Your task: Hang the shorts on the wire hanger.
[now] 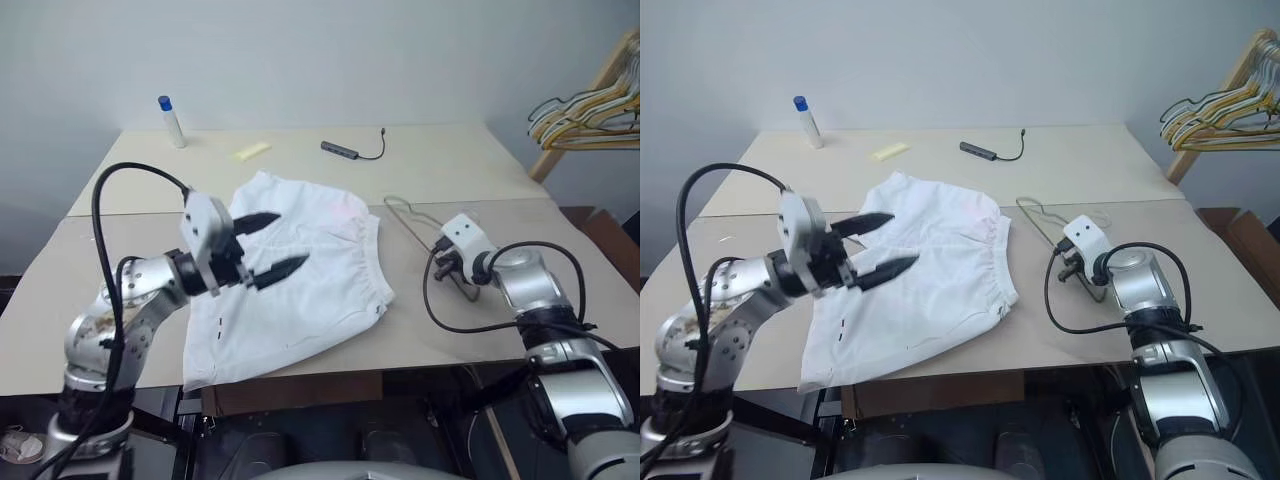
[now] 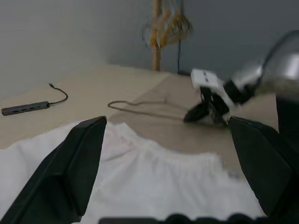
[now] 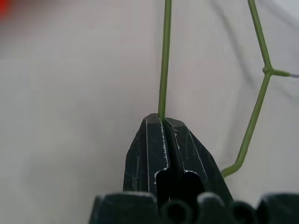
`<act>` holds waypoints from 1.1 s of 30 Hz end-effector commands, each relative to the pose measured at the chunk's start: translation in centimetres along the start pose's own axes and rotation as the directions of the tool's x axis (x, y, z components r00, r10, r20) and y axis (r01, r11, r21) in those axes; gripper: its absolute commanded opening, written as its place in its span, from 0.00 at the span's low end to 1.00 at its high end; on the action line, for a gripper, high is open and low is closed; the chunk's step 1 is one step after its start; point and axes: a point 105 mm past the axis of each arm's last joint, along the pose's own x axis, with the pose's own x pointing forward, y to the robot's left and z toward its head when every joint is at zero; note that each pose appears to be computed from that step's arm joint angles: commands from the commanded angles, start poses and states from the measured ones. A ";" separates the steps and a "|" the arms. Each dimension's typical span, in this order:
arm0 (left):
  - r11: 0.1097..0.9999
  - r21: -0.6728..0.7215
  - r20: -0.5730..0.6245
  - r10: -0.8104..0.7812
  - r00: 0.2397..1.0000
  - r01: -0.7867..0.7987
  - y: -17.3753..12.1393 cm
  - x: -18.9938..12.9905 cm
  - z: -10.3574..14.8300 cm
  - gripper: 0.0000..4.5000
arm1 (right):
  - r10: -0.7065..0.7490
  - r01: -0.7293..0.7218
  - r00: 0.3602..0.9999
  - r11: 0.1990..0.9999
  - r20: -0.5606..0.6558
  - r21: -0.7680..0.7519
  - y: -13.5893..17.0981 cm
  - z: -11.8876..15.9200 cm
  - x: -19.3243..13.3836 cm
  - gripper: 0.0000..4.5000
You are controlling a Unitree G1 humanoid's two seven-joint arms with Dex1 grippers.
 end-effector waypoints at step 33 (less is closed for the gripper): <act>0.781 -0.600 0.122 0.304 0.945 -0.173 2.9 5.4 1.2 0.01 | 0.238 0.031 0.795 0.903 0.558 -0.429 10.8 13.3 -7.3 0.00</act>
